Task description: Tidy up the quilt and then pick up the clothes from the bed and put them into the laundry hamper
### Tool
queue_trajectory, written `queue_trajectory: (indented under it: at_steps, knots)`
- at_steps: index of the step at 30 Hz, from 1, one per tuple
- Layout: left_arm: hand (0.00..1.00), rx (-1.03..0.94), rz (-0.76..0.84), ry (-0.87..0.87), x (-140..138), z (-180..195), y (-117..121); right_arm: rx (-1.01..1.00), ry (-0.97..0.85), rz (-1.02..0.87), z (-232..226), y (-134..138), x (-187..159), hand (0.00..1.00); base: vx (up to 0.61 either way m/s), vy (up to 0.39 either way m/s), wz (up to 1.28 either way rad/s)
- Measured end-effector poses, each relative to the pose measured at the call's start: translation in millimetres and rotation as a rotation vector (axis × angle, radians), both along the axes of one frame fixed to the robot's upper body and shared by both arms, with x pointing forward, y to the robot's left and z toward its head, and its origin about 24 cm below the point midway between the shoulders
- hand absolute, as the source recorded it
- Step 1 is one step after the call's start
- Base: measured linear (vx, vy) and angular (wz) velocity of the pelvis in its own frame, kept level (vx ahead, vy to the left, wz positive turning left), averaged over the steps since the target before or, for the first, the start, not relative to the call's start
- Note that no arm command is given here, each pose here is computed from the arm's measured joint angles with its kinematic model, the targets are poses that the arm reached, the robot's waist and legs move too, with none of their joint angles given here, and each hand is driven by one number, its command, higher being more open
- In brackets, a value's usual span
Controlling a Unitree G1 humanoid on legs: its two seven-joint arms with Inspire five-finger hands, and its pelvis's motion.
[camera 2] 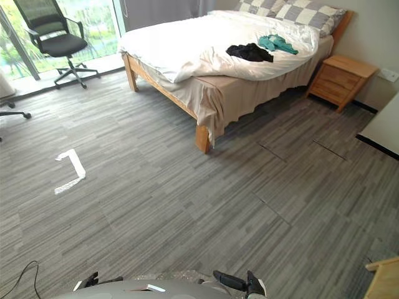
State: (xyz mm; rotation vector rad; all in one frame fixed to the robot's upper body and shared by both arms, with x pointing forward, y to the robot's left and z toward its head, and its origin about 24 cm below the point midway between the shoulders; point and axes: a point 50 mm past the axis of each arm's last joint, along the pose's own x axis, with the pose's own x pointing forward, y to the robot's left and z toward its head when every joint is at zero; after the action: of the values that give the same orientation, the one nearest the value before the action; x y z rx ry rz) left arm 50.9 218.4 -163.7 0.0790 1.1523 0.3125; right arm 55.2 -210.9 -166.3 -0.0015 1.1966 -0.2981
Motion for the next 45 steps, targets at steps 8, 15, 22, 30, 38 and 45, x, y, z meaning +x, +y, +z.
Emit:
queue_trajectory:
  at_steps: [8,15,22,30,38,45]
  knots:
    - [1.00,-0.005,-0.060,-0.032,18.8,1.5,-3.2,-0.016,0.010,0.026,-0.3,-0.7,1.3,1.00,0.08,0.041,0.10]
    - [1.00,0.010,-0.137,-0.038,26.9,2.7,-5.1,-0.018,-0.007,0.035,0.8,-0.9,9.0,1.00,-0.03,-0.013,-0.01]
    - [1.00,0.024,-0.212,-0.019,27.5,2.1,-5.9,-0.019,-0.015,0.039,1.3,-0.8,11.9,1.00,-0.06,-0.032,-0.11]
    - [1.00,0.047,-0.316,-0.056,54.2,8.2,-1.6,-0.012,-0.080,-0.001,5.5,0.6,31.8,1.00,-0.02,-0.036,-0.42]
    - [1.00,-0.006,-0.365,-0.105,75.2,9.1,-29.6,-0.017,-0.163,-0.144,12.0,-13.8,41.2,1.00,0.12,-0.142,-0.52]
    - [1.00,-0.081,-0.363,-0.136,82.6,8.7,-53.7,-0.004,-0.236,-0.196,18.0,-20.6,55.6,1.00,0.56,-0.472,-0.29]
